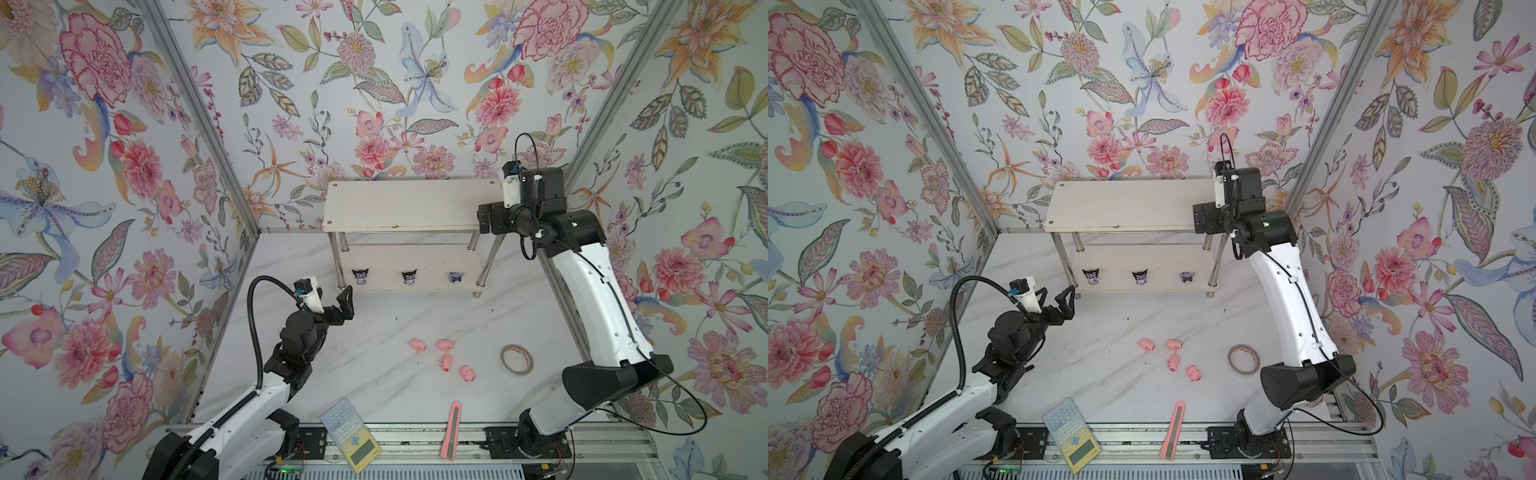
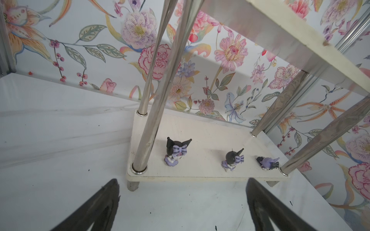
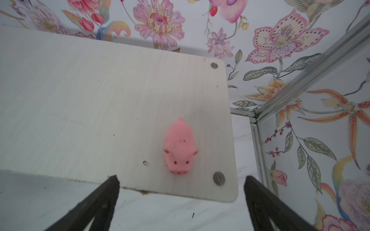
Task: Place and organize the plastic toys onto the shelf
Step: 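Move the open right gripper back down to the pigs on the table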
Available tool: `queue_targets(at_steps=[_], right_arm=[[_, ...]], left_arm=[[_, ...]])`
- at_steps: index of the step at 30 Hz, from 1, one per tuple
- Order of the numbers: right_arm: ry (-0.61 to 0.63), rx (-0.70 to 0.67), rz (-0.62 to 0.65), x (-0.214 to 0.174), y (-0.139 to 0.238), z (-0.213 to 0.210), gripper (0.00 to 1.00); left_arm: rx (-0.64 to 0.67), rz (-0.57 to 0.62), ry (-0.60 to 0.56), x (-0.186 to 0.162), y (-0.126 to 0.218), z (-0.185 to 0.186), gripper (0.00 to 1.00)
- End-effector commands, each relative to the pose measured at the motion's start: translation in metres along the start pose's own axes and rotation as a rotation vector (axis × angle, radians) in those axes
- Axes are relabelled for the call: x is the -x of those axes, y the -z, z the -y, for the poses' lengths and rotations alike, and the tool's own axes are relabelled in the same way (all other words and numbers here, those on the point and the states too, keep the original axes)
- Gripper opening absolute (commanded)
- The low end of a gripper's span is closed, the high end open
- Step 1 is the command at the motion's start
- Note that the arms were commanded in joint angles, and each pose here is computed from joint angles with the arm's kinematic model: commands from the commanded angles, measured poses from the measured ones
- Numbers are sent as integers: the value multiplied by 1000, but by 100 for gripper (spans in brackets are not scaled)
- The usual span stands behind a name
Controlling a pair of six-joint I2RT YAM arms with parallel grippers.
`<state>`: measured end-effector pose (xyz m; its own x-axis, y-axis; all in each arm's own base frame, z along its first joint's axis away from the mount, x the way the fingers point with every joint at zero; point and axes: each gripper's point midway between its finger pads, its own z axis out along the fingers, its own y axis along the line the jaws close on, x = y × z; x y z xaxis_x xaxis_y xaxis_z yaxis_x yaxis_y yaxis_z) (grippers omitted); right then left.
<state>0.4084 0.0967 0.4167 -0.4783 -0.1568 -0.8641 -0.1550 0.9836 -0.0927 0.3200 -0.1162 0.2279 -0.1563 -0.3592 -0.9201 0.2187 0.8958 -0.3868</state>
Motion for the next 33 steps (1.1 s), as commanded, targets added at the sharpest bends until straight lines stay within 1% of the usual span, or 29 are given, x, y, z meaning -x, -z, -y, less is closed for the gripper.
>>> queue_targets(at_steps=[1,3,7,10,13,15,16,18,19,21,22,23,24,25,27,29,30,31,32,33], right_arm=[[-67,-20,107,4,40,8,99],[-109,0,164,-7,55,7,99],[-177,136,303,-26,79,-15,99],[-270,162,335,-38,88,-17,99],[-190,289,308,-56,88,-43,99],[-105,414,305,-74,85,-67,99],[-97,435,297,-83,82,-73,99],[-124,417,218,-116,60,-81,99],[-110,405,179,-131,53,-86,99],[-39,373,113,-165,42,-102,99],[-14,366,107,-178,40,-110,99],[28,397,113,-191,41,-126,99],[46,409,119,-203,42,-138,99],[37,397,112,-212,40,-143,99],[49,396,59,-234,35,-156,99],[113,410,-5,-260,30,-173,100],[149,427,-32,-271,28,-181,93],[189,457,-74,-285,27,-191,84],[213,477,-122,-298,23,-199,67],[219,492,-158,-308,21,-205,46]], left_arm=[[31,53,-51,12,10,-5,99],[24,76,-64,18,14,-3,99],[11,77,-84,21,14,0,99],[-2,51,-84,16,9,3,99],[-26,20,-65,7,5,5,99],[-40,0,-46,-1,3,6,99],[-43,-6,-36,-3,3,6,99],[-51,-26,-18,-11,2,6,99],[-57,-41,-15,-16,1,6,99],[-70,-78,-17,-27,0,8,99],[-72,-95,-20,-32,0,8,99],[-66,-112,-26,-38,1,8,99],[-57,-124,-29,-42,1,6,99],[-55,-131,-29,-45,1,7,98],[-57,-140,-26,-50,2,9,96],[-48,-156,-24,-56,2,8,94],[-47,-163,-22,-59,2,7,94],[-44,-169,-18,-61,2,7,94],[-41,-169,-16,-61,2,6,94],[-39,-169,-15,-61,2,5,94]])
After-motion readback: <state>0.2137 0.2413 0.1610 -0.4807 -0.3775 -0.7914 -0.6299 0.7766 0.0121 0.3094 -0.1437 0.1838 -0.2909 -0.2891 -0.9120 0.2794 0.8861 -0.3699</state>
